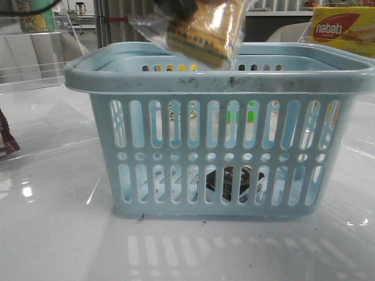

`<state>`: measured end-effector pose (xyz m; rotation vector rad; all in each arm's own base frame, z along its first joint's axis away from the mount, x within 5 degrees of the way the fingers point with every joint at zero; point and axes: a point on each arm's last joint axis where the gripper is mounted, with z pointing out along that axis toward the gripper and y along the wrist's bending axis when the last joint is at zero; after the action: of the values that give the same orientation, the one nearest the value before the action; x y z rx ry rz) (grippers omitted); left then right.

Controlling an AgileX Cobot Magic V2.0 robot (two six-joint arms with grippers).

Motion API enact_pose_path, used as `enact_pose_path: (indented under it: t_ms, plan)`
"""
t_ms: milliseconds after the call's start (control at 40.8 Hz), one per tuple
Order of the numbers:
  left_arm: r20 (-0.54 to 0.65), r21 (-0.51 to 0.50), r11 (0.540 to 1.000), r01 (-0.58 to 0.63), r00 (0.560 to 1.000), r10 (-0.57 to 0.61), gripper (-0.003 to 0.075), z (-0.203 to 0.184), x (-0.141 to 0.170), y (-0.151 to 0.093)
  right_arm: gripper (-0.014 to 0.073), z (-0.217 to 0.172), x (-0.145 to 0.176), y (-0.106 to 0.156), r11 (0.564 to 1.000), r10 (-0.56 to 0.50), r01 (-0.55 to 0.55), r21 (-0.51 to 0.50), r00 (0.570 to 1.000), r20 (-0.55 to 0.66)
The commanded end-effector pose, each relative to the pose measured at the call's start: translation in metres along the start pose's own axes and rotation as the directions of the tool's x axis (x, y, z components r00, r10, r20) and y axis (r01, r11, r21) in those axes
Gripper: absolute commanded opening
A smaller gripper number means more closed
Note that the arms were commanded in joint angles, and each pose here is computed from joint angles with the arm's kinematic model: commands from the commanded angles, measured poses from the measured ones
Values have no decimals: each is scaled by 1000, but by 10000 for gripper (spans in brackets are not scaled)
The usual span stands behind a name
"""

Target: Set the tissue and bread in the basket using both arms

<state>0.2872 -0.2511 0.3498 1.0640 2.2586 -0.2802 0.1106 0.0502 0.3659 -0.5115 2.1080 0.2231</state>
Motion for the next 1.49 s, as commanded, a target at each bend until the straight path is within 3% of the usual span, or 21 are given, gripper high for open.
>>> enact_pose_path:
  t_ms: [0,220,294,490,808,1102,1469]
  plan:
    - [95,-8,1000,-6,995,6,146,-11,-12,-2,606,-6,-12,-1,1000,-12,11,14,995,96]
    - [74,-2,1000,-3,997,3,447,-1,-11,-2,606,-6,-12,-1,1000,-12,11,14,995,96]
    - [77,-2,1000,-3,997,3,480,-3,-12,-2,606,-6,-12,-1,1000,-12,11,14,995,96]
    - [91,-5,1000,-7,996,7,475,-28,-12,-3,606,-6,-12,-1,1000,-12,11,14,995,96]
    - [158,14,1000,2,987,-5,475,-112,10,-11,606,-6,-12,-1,1000,-12,11,14,995,96]
    - [222,3,1000,3,975,-3,475,-159,72,-22,606,-6,-12,-1,1000,-12,11,14,995,96]
    - [275,12,994,105,956,-104,475,-167,148,-33,606,-6,-13,-1,1000,-12,11,14,995,97]
